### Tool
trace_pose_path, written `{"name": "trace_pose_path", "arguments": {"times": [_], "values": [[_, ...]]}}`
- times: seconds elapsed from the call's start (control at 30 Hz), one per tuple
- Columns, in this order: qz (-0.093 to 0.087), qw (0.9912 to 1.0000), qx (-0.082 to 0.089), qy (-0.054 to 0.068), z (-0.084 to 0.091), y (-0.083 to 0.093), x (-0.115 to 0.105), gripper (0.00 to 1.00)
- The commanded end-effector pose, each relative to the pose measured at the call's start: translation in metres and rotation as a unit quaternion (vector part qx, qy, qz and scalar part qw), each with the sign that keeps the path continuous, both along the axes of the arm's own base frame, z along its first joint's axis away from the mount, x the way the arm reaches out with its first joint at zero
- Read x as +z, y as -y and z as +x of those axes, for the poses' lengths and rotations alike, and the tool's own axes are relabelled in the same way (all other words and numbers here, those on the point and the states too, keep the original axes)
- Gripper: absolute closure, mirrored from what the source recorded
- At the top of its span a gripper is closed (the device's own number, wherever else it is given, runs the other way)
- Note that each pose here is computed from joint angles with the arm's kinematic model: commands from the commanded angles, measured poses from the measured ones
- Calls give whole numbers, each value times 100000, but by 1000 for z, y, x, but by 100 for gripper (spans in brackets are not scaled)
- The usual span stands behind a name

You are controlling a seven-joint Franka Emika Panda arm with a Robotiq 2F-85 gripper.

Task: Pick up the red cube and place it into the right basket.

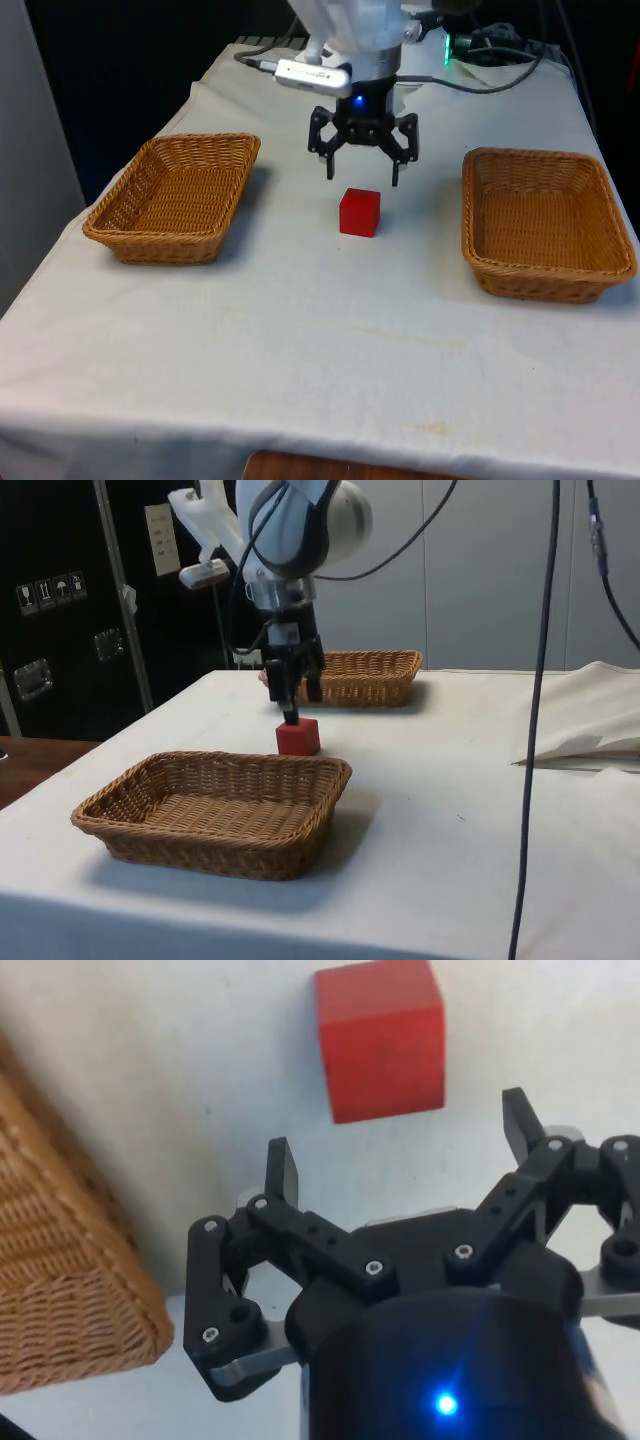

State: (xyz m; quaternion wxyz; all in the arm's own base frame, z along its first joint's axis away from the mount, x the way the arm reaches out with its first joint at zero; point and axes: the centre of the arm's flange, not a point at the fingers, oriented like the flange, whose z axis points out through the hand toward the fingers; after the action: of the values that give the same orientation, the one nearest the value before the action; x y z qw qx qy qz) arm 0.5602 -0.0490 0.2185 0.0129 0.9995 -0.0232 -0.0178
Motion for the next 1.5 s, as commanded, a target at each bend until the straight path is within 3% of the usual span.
{"name": "trace_pose_path", "arguments": {"times": [0.0,0.2,0.5,0.53,0.67,0.87,0.9,1.23,1.47], "values": [[565,99998,12,323,1,0,-2,0],[105,100000,-105,27,2,2,-4,0],[771,99981,-1731,470,14,-4,-14,0],[139,99986,-1673,164,13,-3,-13,0],[954,99971,-2177,500,17,-3,-22,0],[369,99968,-2508,-117,17,0,-31,0],[989,99964,-2481,346,17,1,-34,0],[748,99955,-2914,-9,17,4,-40,0],[472,99956,-2904,-310,16,5,-41,76]]}}
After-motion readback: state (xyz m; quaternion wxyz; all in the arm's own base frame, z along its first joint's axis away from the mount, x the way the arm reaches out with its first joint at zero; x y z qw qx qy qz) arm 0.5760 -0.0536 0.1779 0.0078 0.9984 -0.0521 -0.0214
